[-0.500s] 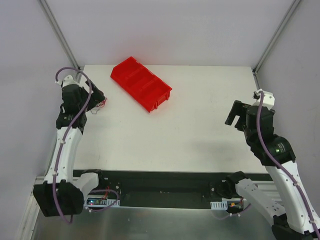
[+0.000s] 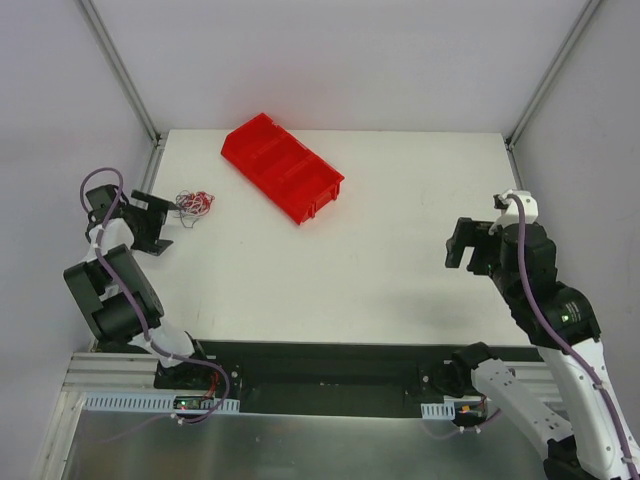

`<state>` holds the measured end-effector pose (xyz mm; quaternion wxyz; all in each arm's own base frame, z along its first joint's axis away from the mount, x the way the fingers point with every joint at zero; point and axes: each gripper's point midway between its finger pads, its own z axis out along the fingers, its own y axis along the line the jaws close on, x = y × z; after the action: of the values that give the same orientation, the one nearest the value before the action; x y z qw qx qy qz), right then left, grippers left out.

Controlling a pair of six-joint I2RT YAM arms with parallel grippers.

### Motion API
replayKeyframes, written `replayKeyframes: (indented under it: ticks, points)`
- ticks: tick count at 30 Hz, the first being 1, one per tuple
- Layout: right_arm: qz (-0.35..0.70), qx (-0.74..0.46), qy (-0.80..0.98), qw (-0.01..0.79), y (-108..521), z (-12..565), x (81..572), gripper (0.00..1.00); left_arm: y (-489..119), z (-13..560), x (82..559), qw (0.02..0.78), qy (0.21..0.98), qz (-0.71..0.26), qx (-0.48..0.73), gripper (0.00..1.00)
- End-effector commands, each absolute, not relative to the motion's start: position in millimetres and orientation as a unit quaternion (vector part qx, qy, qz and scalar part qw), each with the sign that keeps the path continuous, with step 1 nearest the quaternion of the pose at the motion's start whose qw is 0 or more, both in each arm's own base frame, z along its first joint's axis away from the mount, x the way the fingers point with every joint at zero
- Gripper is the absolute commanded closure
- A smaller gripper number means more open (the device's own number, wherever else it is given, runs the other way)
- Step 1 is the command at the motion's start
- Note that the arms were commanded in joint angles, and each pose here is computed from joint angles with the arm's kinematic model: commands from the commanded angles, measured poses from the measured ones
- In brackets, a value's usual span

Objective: Untangle the cables

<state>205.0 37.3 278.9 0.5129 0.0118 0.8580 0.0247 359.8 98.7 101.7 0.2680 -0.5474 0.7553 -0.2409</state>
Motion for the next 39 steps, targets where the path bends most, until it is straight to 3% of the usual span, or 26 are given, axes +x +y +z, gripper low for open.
replayKeyframes:
  ticks: [1,11,14,22,25,30,39]
  points:
    - [0.049,-0.028,0.855,0.515,55,278,215,0.04,100,132,398,0.299,0.734,-0.311,-0.525,0.01]
    - [0.088,-0.025,0.839,0.537,65,291,215,0.04,113,80,434,0.27,0.705,-0.326,-0.569,0.04]
    - [0.096,-0.022,0.838,0.536,67,292,214,0.04,101,73,455,0.256,0.718,-0.339,-0.551,0.11]
    - [0.103,-0.033,0.859,0.5,76,278,215,0.04,70,45,460,0.209,0.737,-0.354,-0.536,0.66]
    - [0.097,-0.036,0.874,0.474,80,265,221,0.04,54,46,451,0.196,0.752,-0.357,-0.518,1.0]
    - [0.079,-0.04,0.906,0.415,92,226,235,0.04,-29,55,403,0.125,0.777,-0.37,-0.494,1.0]
    - [0.119,-0.073,0.92,0.366,149,170,242,0.04,-152,68,284,0.131,0.868,-0.337,-0.339,1.0]
